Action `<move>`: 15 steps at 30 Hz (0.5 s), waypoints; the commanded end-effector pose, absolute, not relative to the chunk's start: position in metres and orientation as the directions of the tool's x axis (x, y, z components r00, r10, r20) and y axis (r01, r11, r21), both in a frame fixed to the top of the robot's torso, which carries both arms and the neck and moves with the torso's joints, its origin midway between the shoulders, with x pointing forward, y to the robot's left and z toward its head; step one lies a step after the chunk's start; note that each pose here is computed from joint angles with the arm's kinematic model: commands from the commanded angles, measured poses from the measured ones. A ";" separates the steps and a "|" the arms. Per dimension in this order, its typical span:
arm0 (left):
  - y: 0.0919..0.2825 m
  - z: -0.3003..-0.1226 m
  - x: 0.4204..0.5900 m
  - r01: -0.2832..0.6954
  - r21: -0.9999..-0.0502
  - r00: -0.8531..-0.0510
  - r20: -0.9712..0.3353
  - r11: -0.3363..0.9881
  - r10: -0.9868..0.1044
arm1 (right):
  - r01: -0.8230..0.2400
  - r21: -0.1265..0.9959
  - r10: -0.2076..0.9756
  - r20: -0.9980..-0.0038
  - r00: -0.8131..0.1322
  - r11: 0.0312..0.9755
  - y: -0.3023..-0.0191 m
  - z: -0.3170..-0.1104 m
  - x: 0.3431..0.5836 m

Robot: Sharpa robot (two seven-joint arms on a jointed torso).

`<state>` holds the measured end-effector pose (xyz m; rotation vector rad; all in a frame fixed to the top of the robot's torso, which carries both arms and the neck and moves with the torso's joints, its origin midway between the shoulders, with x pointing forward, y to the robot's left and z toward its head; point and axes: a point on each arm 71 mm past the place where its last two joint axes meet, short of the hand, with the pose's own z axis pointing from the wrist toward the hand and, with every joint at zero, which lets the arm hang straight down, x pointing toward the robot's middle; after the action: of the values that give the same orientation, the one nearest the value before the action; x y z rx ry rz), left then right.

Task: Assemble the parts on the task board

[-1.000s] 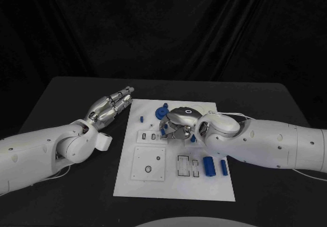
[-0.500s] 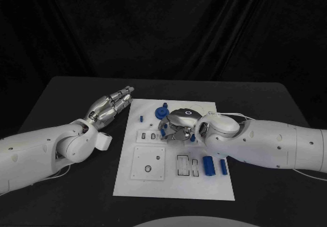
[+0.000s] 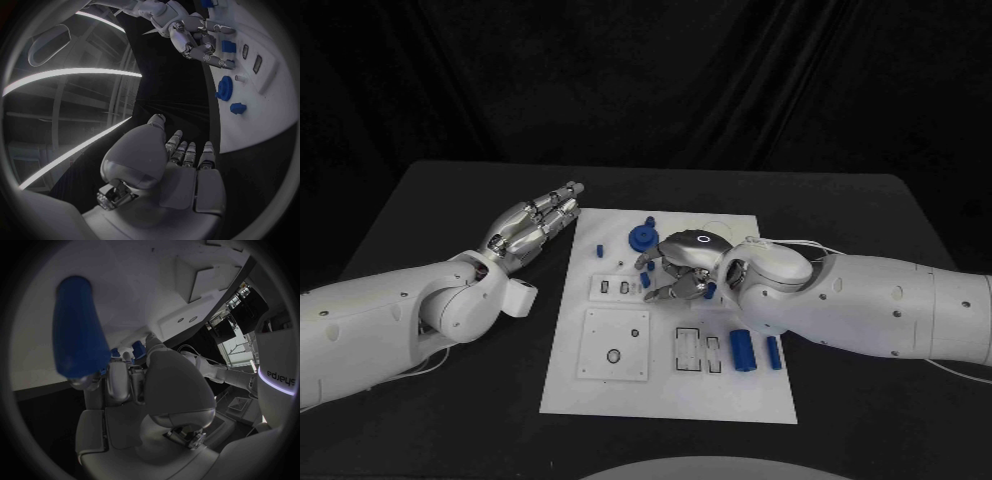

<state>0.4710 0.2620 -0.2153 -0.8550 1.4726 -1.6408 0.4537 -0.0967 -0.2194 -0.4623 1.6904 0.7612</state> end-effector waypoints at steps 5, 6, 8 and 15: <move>0.261 -0.214 0.470 0.114 -0.992 -0.489 -0.006 -0.057 -0.872 | -0.697 0.244 0.207 -0.968 -0.138 0.674 -0.101 -0.194 0.451; 0.262 -0.214 0.470 0.116 -0.992 -0.485 -0.009 -0.055 -0.875 | -0.703 0.240 0.225 -0.967 -0.116 0.669 -0.102 -0.188 0.451; 0.263 -0.214 0.470 0.122 -0.991 -0.477 -0.013 -0.051 -0.879 | -0.714 0.231 0.252 -0.965 -0.078 0.661 -0.104 -0.175 0.452; 0.265 -0.212 0.469 0.145 -0.989 -0.444 -0.032 -0.037 -0.895 | -0.736 0.180 0.306 -0.951 0.039 0.653 -0.119 -0.126 0.454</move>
<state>0.4688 0.2649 -0.2142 -0.8572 1.4580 -1.6219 0.4564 -0.1183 -0.1338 -0.4297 1.3885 0.8066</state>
